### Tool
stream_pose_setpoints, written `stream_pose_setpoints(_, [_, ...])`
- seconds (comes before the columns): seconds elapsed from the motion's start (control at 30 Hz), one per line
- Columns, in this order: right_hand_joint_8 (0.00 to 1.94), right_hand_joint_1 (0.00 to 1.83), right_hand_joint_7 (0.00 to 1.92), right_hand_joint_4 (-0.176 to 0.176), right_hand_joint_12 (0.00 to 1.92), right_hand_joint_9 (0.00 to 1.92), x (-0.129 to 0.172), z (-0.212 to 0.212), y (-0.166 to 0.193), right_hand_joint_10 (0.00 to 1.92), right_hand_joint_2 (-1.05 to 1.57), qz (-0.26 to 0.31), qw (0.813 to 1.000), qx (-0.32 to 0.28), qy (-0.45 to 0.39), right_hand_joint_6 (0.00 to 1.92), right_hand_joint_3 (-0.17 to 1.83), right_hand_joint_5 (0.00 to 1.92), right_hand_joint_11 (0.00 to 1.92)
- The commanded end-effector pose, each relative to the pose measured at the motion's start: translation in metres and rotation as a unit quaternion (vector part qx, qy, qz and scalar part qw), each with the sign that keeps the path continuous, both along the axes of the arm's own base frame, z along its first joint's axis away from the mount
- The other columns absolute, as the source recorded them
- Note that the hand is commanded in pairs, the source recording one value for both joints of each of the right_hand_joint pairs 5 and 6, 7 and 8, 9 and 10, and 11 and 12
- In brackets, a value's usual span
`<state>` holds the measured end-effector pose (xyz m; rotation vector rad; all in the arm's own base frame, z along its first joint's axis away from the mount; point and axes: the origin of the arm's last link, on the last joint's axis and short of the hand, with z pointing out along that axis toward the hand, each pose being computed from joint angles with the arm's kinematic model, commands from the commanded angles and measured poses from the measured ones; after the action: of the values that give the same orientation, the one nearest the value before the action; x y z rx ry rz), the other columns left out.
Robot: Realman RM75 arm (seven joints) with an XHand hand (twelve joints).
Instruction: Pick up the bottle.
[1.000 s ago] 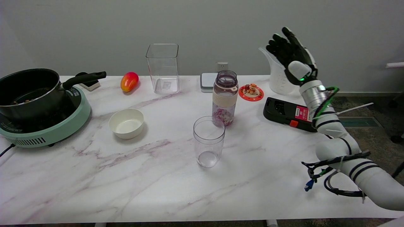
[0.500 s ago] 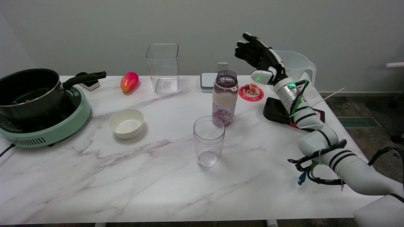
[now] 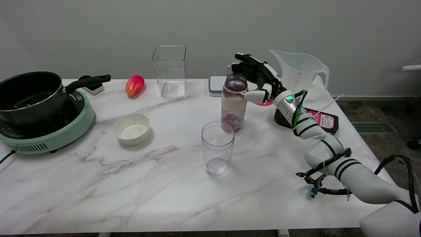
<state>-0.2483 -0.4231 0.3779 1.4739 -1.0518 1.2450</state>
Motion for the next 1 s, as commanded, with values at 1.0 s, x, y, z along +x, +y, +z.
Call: stream_pose_setpoints(1.0, [0.61, 1.24, 0.61, 0.0, 0.57, 0.55, -0.06, -0.012, 0.015, 0.55, -0.61, -0.063, 0.998, -0.003, 0.019, 0.43, 1.09, 0.43, 0.57])
